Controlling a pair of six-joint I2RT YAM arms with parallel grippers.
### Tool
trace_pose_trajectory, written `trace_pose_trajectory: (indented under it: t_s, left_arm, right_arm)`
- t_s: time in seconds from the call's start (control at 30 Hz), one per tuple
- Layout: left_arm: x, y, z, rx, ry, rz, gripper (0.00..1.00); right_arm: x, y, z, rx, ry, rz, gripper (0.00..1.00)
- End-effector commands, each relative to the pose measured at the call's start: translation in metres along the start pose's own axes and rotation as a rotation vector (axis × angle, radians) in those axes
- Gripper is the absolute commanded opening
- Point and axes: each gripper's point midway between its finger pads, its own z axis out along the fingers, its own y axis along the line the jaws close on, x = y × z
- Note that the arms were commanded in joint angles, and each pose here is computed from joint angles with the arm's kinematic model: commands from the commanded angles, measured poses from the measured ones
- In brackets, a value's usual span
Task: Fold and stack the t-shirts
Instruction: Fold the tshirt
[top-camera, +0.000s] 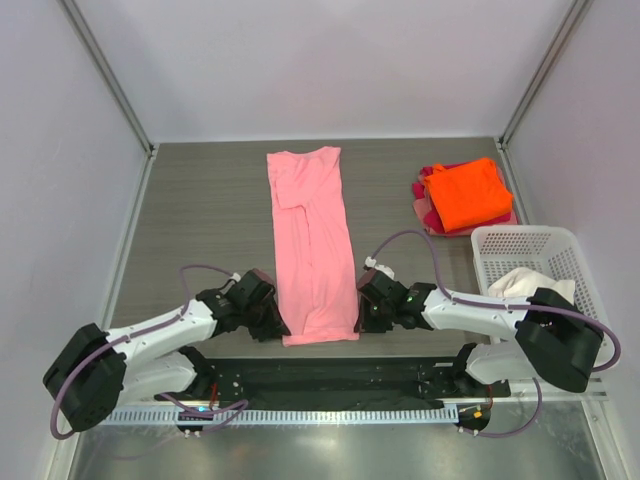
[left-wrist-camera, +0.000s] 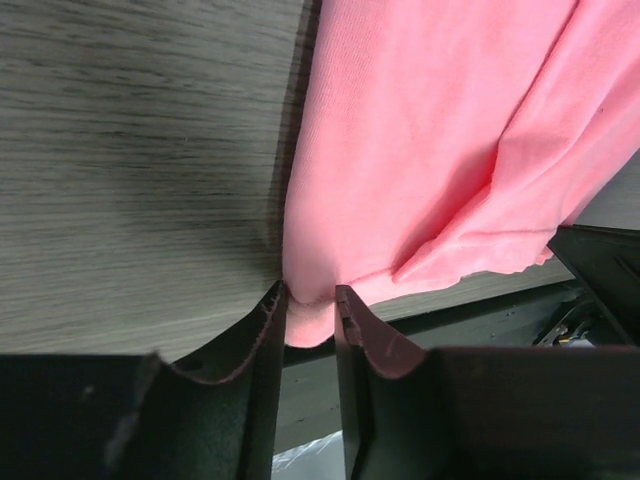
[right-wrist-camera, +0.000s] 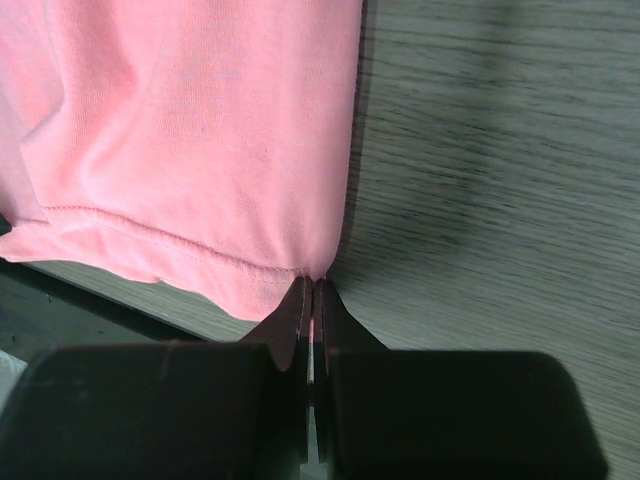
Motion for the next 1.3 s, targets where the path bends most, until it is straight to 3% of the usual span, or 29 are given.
trace_pose_trajectory:
  t_s: [0.0, 0.1, 0.17, 0.2, 0.47, 0.63, 0.73, 0.97, 1.27]
  left_arm:
    - [-0.004, -0.008, 0.004, 0.031, -0.02, -0.002, 0.26]
    - [-0.001, -0.007, 0.005, 0.032, -0.004, 0.0, 0.22]
    - [0.0, -0.007, 0.005, 0.036, 0.002, 0.002, 0.11]
    - [0.0, -0.008, 0.004, 0.041, 0.0, 0.01, 0.0]
    - [-0.031, -0.047, -0.025, 0.111, -0.058, 0.061, 0.0]
    - [-0.101, -0.084, -0.054, 0.226, -0.192, 0.006, 0.0]
    - [-0.149, -0.09, -0.062, 0.192, -0.281, -0.03, 0.0]
    - [-0.236, -0.09, -0.038, 0.177, -0.339, -0.172, 0.0]
    - [-0.295, -0.102, -0.013, 0.151, -0.398, -0.216, 0.0]
  right_arm:
    - [-0.005, 0.008, -0.001, -0.012, -0.015, -0.012, 0.01]
    - [-0.006, 0.009, -0.002, -0.016, -0.02, -0.013, 0.01]
    - [-0.006, 0.009, -0.004, -0.017, -0.019, -0.013, 0.01]
    - [-0.007, 0.008, -0.005, -0.011, -0.024, -0.01, 0.01]
    - [-0.056, 0.026, -0.026, -0.008, -0.134, -0.028, 0.01]
    - [-0.124, 0.042, -0.041, -0.048, -0.231, 0.013, 0.01]
    - [-0.172, 0.048, -0.04, -0.05, -0.27, 0.036, 0.01]
    - [-0.256, 0.062, -0.02, -0.076, -0.295, 0.075, 0.01]
    - [-0.327, 0.051, 0.014, -0.068, -0.31, 0.142, 0.01]
